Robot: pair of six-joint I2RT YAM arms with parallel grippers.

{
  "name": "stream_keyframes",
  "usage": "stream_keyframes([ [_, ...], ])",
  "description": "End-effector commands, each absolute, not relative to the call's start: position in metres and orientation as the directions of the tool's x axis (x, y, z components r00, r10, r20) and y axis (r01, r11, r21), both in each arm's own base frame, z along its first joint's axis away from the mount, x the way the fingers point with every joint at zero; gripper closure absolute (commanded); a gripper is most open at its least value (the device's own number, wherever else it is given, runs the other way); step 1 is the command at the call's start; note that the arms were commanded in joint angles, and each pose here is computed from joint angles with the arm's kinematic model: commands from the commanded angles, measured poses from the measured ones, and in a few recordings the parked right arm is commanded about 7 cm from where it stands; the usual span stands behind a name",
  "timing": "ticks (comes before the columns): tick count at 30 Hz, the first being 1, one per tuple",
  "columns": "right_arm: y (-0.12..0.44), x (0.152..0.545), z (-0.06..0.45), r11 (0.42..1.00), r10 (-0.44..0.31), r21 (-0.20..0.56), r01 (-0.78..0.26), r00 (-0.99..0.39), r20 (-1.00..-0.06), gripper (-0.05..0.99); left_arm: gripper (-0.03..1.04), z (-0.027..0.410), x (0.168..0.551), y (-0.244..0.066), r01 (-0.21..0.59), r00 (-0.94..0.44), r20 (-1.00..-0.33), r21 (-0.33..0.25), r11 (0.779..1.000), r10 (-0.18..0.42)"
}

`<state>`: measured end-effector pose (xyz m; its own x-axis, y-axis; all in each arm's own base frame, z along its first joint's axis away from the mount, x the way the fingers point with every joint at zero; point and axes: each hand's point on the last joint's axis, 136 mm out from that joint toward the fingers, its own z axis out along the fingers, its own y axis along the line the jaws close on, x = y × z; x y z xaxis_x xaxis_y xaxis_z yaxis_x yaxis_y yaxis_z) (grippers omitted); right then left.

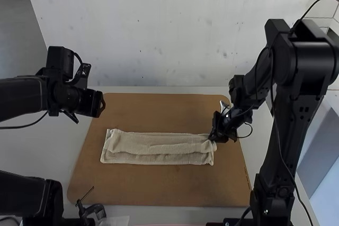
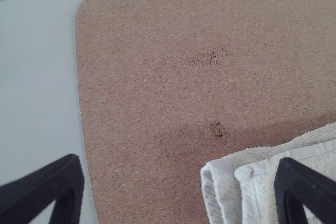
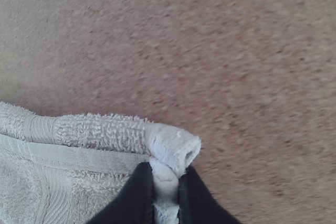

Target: Fold the towel.

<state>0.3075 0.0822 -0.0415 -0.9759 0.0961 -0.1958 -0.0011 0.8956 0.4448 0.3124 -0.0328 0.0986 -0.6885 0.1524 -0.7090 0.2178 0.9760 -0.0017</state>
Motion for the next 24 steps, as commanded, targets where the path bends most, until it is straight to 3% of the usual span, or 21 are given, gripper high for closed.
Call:
stream_keyframes([
  [1, 0.042, 0.314, -0.041, 0.935, 0.132, 0.353, 0.037, -0.959, -0.25, 0.91, 0.22, 0.105, 0.314, -0.035, 0.216, -0.673, -0.727, -0.017, 0.976, 0.136],
  [24, -0.084, 0.305, -0.026, 0.953, 0.229, 0.267, 0.141, -0.915, -0.331, 0.91, 0.22, 0.102, 0.313, -0.041, 0.223, -0.679, -0.722, -0.034, 0.974, 0.131],
])
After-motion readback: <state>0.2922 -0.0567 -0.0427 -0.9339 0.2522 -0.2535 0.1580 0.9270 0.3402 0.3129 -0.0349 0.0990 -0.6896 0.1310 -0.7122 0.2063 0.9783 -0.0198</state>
